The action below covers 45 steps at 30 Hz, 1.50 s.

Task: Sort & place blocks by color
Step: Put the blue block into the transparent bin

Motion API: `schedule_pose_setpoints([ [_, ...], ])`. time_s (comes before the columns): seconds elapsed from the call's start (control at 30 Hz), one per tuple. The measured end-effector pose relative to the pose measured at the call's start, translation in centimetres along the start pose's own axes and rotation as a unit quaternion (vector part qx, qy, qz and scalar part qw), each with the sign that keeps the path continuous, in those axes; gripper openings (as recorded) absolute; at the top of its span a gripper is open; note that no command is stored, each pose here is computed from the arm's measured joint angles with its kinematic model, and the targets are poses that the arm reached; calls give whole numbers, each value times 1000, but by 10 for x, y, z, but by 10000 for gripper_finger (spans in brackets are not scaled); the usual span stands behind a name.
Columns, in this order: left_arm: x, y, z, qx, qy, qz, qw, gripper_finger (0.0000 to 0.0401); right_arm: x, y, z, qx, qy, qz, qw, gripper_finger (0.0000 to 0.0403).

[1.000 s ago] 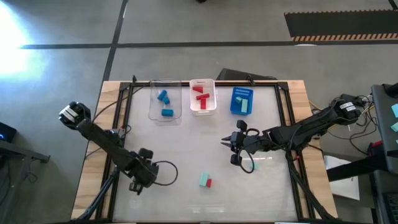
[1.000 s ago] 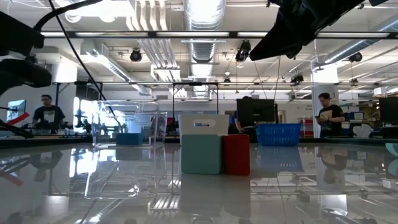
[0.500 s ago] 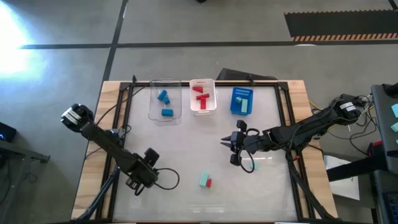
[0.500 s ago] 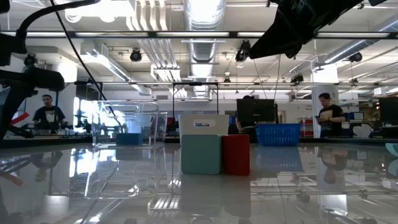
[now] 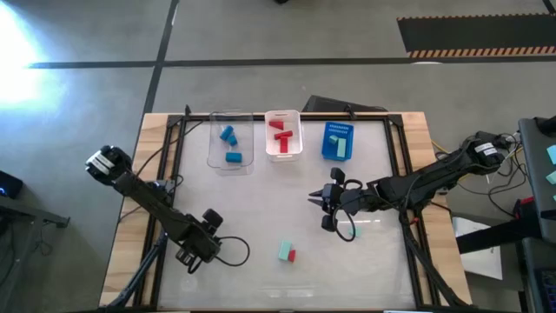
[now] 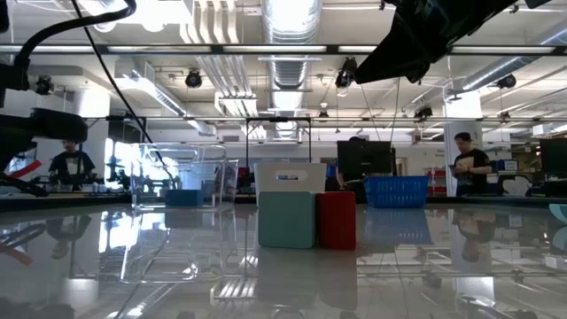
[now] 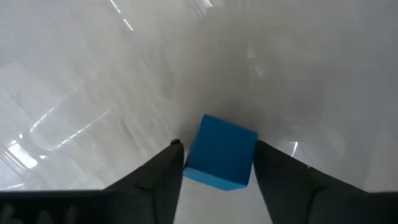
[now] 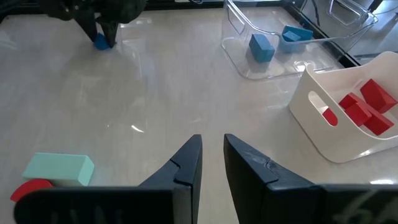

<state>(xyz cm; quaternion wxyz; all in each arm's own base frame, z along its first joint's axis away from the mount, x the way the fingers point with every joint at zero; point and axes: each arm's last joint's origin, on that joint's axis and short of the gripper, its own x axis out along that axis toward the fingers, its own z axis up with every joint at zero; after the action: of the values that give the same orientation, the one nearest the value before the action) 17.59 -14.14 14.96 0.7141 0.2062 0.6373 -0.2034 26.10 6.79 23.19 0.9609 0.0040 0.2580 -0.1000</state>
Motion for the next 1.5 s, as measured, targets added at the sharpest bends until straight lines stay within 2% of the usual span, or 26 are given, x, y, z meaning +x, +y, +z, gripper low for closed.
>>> schedule_pose_setpoints([
  [0.17,0,1,-1,-4,4,5,1000,123,0,0,0,0,0,0,1000,57],
  [0.33,-2,2,1,-20,2,16,1000,123,0,0,0,0,0,0,1000,57],
  [0.47,-15,12,16,-38,-32,69,996,130,0,0,0,-1,1,0,1000,57],
  [0.77,-65,77,38,-136,-69,154,976,132,0,0,0,-2,1,0,1000,57],
  [0.9,-97,116,33,-163,-82,197,963,133,0,0,0,-2,1,0,1000,57],
  [1.03,-119,163,12,-210,-81,234,946,134,0,0,0,-2,1,0,1000,57],
  [1.23,-125,235,-45,-284,-37,272,919,134,0,0,0,-2,1,0,1000,57],
  [1.5,-114,320,-109,-375,-137,280,873,134,0,0,0,-10,1,0,1000,57],
])
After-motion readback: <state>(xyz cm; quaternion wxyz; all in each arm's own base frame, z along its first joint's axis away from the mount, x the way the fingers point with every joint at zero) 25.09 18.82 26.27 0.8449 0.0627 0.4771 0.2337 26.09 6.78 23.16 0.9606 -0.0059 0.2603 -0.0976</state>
